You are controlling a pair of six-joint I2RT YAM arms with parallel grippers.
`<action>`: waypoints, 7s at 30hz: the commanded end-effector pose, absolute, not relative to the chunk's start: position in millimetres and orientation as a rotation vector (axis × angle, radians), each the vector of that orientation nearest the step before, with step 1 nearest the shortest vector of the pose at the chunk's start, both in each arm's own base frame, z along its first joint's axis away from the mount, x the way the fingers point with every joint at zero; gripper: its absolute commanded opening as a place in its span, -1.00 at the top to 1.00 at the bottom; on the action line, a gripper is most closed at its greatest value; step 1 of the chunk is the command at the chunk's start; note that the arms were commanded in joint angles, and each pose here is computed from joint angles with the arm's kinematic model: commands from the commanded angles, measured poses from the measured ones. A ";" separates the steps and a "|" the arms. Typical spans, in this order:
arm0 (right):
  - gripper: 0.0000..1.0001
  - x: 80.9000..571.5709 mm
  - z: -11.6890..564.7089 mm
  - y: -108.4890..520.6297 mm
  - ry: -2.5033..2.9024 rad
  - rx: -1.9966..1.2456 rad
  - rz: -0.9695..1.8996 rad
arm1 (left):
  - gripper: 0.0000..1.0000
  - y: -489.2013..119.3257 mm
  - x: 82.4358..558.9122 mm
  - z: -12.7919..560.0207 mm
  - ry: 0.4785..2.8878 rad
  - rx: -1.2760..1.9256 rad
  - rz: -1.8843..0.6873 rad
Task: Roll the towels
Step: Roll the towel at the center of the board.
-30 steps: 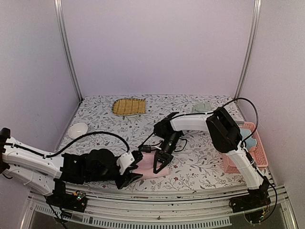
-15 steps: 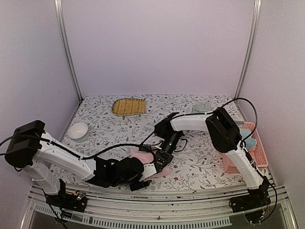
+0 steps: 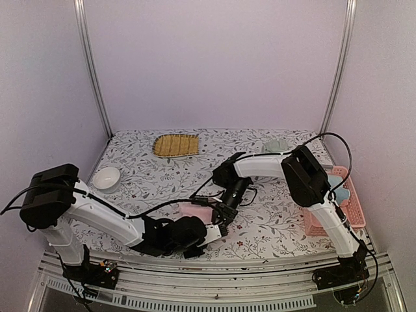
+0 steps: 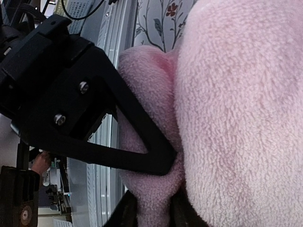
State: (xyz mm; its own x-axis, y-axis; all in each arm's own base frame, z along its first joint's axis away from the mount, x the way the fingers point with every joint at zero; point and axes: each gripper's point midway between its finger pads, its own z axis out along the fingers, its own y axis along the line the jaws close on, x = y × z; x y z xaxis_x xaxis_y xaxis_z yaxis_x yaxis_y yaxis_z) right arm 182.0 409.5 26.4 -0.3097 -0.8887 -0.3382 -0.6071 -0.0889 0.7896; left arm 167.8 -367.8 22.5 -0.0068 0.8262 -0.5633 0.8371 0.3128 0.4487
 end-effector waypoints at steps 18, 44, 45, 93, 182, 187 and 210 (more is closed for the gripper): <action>0.08 246.0 230.6 325.6 -2.355 2.131 -1.577 | 0.76 -371.1 147.2 -12.3 2.478 1.401 -0.949; -0.03 205.4 67.5 372.7 -2.208 2.908 -0.574 | 0.70 -362.2 168.3 -26.1 2.805 1.045 -1.320; -0.02 203.8 65.3 375.7 -2.198 2.908 -0.579 | 0.70 -362.2 169.2 -27.3 2.814 1.042 -1.317; 0.73 186.2 -27.4 368.3 -2.001 1.736 -1.104 | -0.11 -343.8 165.0 83.0 1.837 1.317 -0.270; 0.78 170.3 15.3 341.5 -2.029 2.296 -0.920 | -0.19 -342.7 218.6 56.0 2.430 0.944 -0.912; 0.79 181.4 11.1 341.8 -2.045 2.009 -1.070 | -0.15 -341.9 193.4 90.4 2.120 0.978 -0.826; 0.78 200.0 -28.1 342.2 -2.028 1.593 -1.138 | -0.24 -381.4 201.7 43.9 1.800 1.564 -0.106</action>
State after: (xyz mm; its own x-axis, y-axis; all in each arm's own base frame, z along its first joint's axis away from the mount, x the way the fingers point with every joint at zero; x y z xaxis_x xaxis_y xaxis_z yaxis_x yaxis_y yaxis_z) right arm 216.2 370.6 31.1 -0.3789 -0.8322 -0.4049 -0.6682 -0.0567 0.7418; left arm 200.7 -384.6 54.1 -0.0280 0.7775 -0.6283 0.8852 0.3112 0.3457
